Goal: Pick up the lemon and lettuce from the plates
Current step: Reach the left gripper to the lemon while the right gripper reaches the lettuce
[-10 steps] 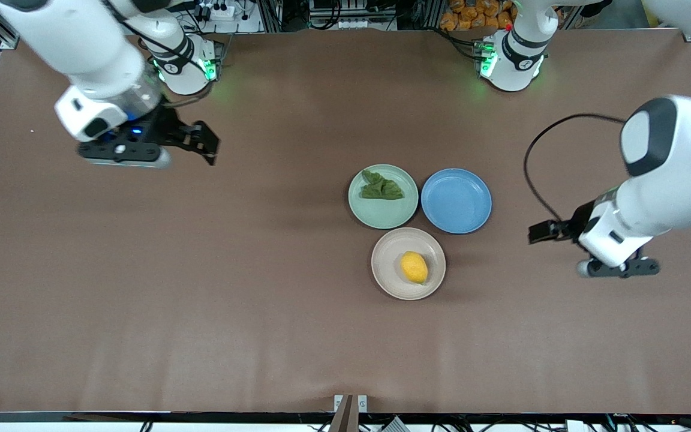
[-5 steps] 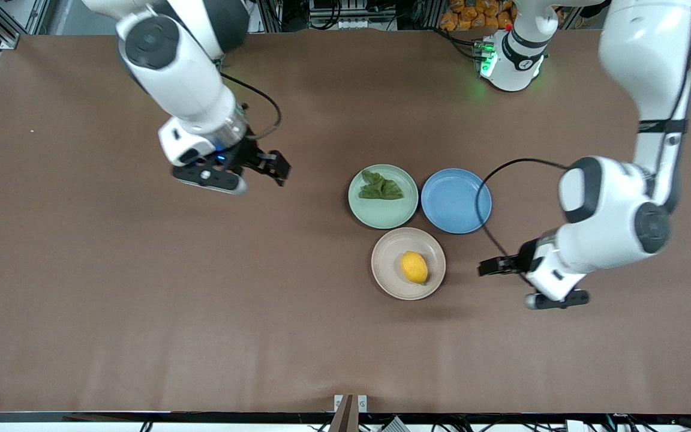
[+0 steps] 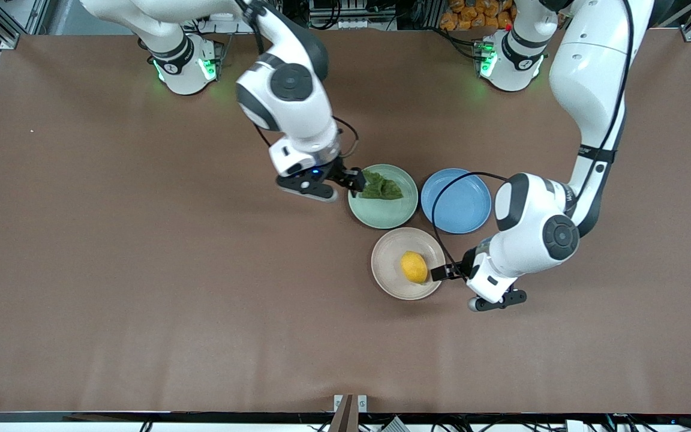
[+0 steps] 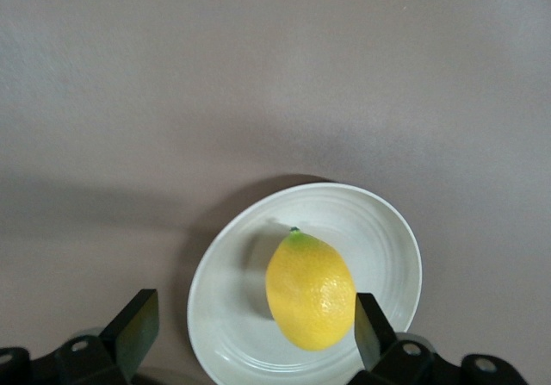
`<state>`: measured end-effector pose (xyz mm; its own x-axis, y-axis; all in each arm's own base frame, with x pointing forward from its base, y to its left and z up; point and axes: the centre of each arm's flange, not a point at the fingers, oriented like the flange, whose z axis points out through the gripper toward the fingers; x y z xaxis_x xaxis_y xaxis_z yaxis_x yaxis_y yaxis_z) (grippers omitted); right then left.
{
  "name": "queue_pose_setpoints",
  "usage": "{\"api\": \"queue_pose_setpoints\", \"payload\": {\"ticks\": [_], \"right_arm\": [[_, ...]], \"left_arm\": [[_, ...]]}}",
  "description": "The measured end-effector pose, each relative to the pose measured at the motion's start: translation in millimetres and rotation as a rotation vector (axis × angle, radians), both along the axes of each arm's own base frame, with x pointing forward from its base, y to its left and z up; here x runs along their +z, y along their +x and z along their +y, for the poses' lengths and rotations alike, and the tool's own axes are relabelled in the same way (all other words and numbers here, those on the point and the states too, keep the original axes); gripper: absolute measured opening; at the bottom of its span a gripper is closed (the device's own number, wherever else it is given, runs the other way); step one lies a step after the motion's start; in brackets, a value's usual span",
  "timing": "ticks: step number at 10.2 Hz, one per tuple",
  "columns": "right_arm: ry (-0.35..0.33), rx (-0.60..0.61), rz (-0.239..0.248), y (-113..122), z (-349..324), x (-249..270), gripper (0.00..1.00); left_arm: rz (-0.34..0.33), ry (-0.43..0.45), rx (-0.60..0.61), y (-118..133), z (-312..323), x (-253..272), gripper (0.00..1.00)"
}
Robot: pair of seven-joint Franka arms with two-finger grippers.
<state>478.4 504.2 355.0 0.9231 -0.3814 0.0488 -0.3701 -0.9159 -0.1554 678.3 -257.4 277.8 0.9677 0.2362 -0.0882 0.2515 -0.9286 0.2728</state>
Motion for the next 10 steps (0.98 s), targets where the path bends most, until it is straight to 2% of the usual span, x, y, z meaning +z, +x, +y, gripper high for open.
{"api": "queue_pose_setpoints", "payload": {"ticks": [2, 5, 7, 10], "right_arm": [[-0.033, -0.062, -0.001, -27.8, 33.5, -43.4, 1.00], [-0.066, -0.075, -0.022, -69.2, 68.2, -96.8, 1.00], [-0.071, -0.046, -0.060, -81.0, 80.0, -118.2, 1.00], [-0.063, -0.018, -0.098, -81.8, 98.2, -129.5, 0.99]], "left_arm": [[0.028, 0.004, 0.044, -4.7, -11.8, -10.8, 1.00], [0.059, -0.010, 0.057, -7.8, -16.3, -27.5, 1.00], [0.064, -0.008, 0.056, -9.5, -20.0, -41.7, 1.00], [0.085, -0.001, 0.032, -18.9, -36.4, -61.2, 1.00]]}}
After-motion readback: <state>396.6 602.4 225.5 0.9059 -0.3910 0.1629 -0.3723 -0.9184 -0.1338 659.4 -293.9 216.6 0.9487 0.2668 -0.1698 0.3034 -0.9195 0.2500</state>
